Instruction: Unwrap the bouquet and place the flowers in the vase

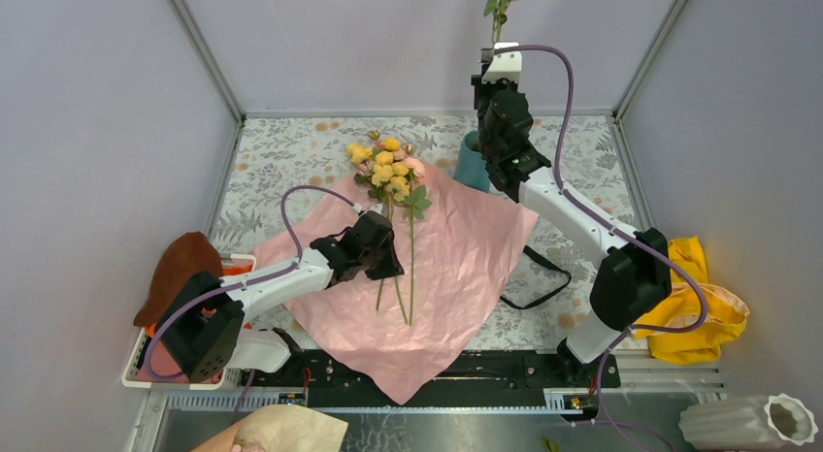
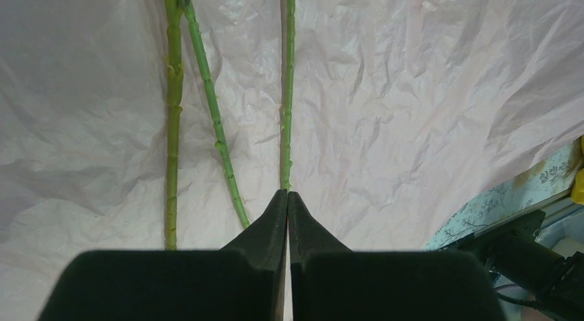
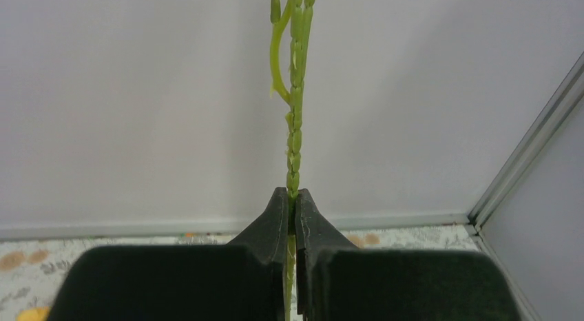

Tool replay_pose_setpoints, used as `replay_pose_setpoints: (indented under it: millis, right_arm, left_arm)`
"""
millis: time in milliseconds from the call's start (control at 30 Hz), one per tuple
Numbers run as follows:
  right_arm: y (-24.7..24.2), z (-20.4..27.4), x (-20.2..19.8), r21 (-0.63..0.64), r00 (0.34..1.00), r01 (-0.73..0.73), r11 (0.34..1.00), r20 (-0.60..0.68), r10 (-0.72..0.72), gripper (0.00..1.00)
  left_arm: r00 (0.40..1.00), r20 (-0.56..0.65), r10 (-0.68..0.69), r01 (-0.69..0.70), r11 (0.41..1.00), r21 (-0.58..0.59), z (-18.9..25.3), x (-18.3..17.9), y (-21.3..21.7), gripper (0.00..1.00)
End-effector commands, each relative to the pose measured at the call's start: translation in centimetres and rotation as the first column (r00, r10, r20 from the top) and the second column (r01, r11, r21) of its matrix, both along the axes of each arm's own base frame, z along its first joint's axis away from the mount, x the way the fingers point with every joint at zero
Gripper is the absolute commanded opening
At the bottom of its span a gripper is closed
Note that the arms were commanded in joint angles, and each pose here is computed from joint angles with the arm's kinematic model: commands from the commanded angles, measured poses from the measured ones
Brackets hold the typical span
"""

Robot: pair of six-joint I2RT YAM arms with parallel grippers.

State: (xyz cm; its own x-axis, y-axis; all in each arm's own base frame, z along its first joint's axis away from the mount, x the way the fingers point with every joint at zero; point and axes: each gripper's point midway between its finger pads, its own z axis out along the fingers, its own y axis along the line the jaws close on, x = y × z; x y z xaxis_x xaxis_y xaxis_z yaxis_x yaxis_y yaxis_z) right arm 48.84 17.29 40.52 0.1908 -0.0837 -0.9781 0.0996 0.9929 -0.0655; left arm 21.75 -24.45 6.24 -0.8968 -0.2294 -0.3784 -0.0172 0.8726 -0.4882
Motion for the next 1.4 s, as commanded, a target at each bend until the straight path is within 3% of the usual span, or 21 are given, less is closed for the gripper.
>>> replay_pose_setpoints:
  millis: [0, 100, 200, 267, 367, 467, 833, 1133, 1233, 1367]
  right_arm:
    - [-1.1, 1.3, -1.4, 0.092, 0.998, -0.002, 0.996, 0.056, -0.003, 0.0]
    - [-1.2, -0.3, -1.4, 0.082, 1.0, 0.01, 0.997, 0.025, -0.012, 0.01]
    - [-1.4, -2.4, -1.2, 0.062, 0.999, 0.034, 0.997, -0.023, -0.032, 0.1]
    - [-1.5, -3.6, -1.3, 0.069, 0.998, 0.046, 0.997, -0.051, -0.043, 0.22]
    - [-1.6, -5.0, -1.7, 0.094, 0.996, 0.035, 0.995, -0.083, -0.027, 0.51]
    - [-1.2, -6.4, -2.3, 0.124, 0.99, 0.008, 0.992, -0.138, 0.009, 0.61]
    - [-1.5, -7.3, -5.6, 0.214, 0.976, -0.05, 0.975, -0.197, 0.093, 0.65]
    - [-2.7, -4.2, -10.4, 0.308, 0.98, -0.167, 0.937, -0.054, 0.192, 0.8]
    - [-2.3, -3.3, -11.9, 0.329, 0.964, -0.237, 0.914, -0.036, 0.262, 0.8]
    - [-0.3, -0.7, -15.1, 0.339, 0.896, -0.435, 0.834, 0.07, 0.439, 0.76]
  left_arm:
    - [0.999, 0.038, -0.007, 0.009, 0.999, -0.046, 1.0, 0.8, -0.8, 0.06]
    - [0.999, 0.037, -0.007, 0.009, 0.999, -0.049, 0.9, 0.8, -0.9, 0.05]
    - [0.999, 0.034, -0.007, 0.009, 0.999, -0.051, 0.8, 0.8, -0.9, 0.05]
    - [0.999, 0.033, -0.008, 0.009, 0.999, -0.054, 0.7, 0.7, -0.9, 0.06]
    - [1.0, 0.029, -0.008, 0.009, 0.998, -0.057, 0.6, 0.6, -0.9, 0.05]
    - [1.0, 0.028, -0.008, 0.009, 0.998, -0.061, 0.6, 0.5, -0.9, 0.05]
    - [1.0, 0.023, -0.006, 0.008, 0.998, -0.064, 0.3, 0.4, -0.9, 0.05]
    - [1.0, 0.024, -0.002, 0.003, 0.998, -0.06, 0.1, 0.6, -0.9, 0.05]
    - [1.0, 0.023, 0.006, -0.004, 0.998, -0.059, 0.1, 0.6, -0.8, 0.05]
    - [0.998, 0.05, 0.04, -0.039, 0.999, -0.021, 0.6, 1.0, 0.1, 0.05]
